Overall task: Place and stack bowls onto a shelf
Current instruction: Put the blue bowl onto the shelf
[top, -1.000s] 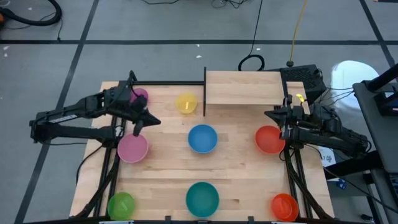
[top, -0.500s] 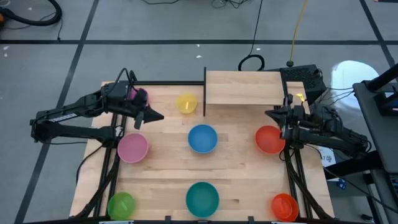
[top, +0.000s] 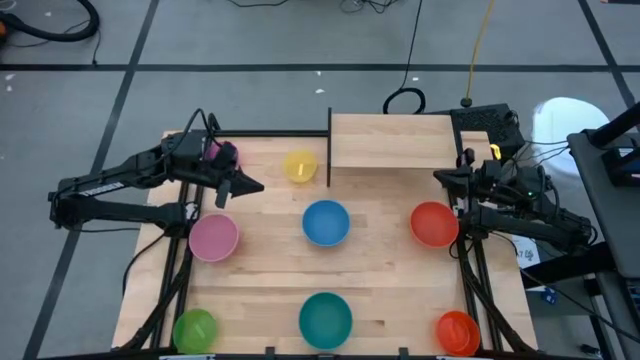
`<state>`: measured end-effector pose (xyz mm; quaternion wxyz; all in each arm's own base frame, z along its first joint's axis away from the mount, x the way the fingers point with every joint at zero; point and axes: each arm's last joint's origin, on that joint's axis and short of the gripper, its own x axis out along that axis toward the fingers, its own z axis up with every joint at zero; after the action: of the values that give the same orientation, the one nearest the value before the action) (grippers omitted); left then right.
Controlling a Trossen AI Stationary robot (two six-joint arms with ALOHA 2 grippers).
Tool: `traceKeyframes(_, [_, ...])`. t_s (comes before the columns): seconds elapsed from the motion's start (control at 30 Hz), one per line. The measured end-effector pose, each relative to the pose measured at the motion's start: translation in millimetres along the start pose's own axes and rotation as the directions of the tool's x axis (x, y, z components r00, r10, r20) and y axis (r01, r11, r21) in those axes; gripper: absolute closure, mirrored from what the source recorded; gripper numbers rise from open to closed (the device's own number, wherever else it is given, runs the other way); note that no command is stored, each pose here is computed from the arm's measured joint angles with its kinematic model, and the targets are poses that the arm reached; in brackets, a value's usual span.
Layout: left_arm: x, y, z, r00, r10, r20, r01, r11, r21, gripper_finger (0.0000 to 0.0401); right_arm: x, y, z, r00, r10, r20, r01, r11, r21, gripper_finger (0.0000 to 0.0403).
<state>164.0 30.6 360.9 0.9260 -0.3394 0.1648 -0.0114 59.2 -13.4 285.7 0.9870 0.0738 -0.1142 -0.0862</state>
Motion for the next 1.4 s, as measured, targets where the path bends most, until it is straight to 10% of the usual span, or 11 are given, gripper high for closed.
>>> traceKeyframes(0.77, [35,11,-1,0.995,0.036,-0.094,-0.040,0.998,-0.042,0.0310,0,0,1,1.000,0.001,0.007,-0.001,1.000,0.015,0.0403])
traceKeyframes(0.93, [58,10,0,0.995,-0.002,-0.096,0.022,0.978,0.206,0.0294,0,1,7,0.997,0.012,0.070,-0.013,1.000,0.009,0.0403])
traceKeyframes(1.4, [126,34,-31,0.942,0.159,-0.297,0.077,0.758,0.648,0.0293,0,2,9,0.995,0.017,0.096,-0.015,1.000,-0.018,0.0403])
